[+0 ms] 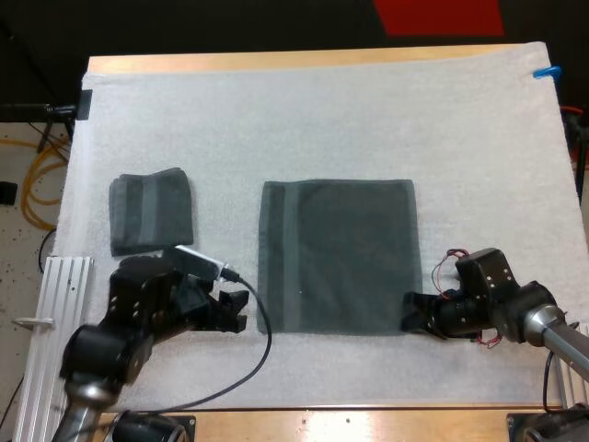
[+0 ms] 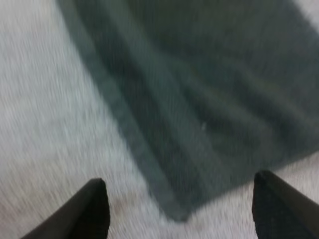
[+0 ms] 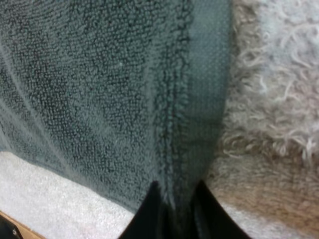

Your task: Pick towel from pile fold and stack

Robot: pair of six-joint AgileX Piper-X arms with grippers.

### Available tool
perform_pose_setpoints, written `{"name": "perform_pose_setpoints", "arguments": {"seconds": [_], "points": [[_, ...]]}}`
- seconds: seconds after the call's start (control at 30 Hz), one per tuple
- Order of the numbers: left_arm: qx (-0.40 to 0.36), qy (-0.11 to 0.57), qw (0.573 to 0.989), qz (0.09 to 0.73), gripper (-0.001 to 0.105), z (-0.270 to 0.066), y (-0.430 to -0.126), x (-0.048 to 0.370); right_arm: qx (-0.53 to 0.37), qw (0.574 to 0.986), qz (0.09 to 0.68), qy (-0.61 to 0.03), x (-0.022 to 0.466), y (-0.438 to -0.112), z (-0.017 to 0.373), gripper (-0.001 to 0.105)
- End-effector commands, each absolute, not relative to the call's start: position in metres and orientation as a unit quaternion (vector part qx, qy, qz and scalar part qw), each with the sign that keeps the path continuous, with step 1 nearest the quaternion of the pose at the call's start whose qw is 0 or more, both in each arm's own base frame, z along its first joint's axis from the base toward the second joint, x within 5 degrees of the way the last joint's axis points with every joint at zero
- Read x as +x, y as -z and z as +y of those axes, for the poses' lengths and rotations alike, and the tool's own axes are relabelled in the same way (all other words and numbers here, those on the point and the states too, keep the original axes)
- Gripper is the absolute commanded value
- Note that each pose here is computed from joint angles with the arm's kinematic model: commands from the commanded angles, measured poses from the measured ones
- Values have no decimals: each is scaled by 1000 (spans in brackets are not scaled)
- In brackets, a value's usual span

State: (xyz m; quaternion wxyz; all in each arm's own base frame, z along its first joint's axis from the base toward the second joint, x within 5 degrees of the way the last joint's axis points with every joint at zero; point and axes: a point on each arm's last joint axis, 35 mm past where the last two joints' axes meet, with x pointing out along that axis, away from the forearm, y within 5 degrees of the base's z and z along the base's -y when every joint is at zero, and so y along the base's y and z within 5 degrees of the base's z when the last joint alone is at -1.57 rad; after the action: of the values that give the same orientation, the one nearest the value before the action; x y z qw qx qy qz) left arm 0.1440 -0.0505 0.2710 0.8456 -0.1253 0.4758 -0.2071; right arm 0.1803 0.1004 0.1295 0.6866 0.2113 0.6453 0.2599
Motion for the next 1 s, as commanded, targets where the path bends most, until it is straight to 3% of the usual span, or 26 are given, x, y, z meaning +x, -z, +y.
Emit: {"name": "perform_pose_setpoints", "arguments": {"seconds": [0.0,0.17,0.53,0.8,0.97], "points": [[-141,217,826,501,60,-54,-261,150,205,688,643,-266,180,-129,100,0],[-176,247,764,570,60,-64,-233,170,206,687,643,-268,180,-129,101,0],[-188,191,679,683,60,-73,-158,207,206,687,643,-268,180,-129,101,0],[-239,235,621,709,60,-80,-130,215,206,687,643,-268,180,-129,101,0],[-243,234,609,718,57,-81,-123,214,206,687,643,-268,180,-129,101,0]]}}
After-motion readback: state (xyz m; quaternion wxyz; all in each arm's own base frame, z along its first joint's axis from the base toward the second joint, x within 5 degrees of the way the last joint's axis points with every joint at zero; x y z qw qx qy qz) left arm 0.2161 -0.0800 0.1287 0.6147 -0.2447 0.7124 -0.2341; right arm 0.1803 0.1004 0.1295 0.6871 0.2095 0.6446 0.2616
